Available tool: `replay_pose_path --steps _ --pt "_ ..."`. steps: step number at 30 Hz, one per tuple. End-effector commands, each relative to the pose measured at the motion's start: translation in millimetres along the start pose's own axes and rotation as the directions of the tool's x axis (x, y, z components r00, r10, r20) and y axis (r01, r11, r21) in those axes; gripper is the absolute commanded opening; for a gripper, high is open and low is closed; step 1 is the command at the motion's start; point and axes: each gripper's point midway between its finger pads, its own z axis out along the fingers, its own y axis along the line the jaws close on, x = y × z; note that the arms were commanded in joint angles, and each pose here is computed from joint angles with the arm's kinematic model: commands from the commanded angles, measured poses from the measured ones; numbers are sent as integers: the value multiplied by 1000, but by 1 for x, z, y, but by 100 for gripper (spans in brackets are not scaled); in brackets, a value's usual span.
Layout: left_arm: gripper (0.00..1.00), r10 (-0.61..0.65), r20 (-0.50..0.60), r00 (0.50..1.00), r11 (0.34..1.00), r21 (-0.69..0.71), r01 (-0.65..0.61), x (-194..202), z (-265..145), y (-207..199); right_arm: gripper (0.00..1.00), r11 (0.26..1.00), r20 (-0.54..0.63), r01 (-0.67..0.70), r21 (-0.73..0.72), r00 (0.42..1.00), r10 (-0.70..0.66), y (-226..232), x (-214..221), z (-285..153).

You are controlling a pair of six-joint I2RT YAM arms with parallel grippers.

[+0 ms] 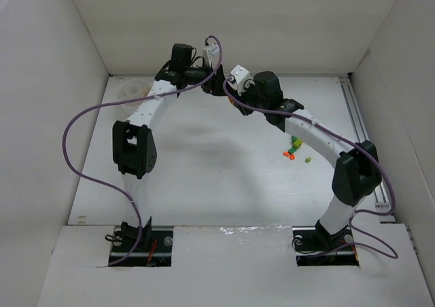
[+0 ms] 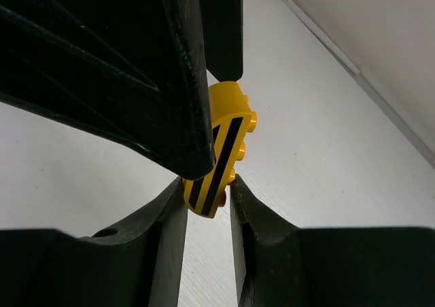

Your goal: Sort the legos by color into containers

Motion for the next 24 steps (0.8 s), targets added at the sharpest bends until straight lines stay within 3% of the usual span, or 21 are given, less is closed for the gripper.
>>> replay_pose_path --steps 1,11,22,24 --pt "69 75 35 997 997 32 -77 -22 -3 -17 2 999 66 15 36 998 -17 -6 -28 0" --pt "50 85 34 996 995 41 -86 -22 -2 -16 2 998 50 31 51 998 -34 -9 -23 4" --pt "50 80 22 997 995 59 -81 -18 5 -16 2 997 59 58 47 996 -60 -2 -25 6" --pt "42 80 22 997 995 59 -81 -18 5 -16 2 996 67 67 51 995 -71 -3 -27 6"
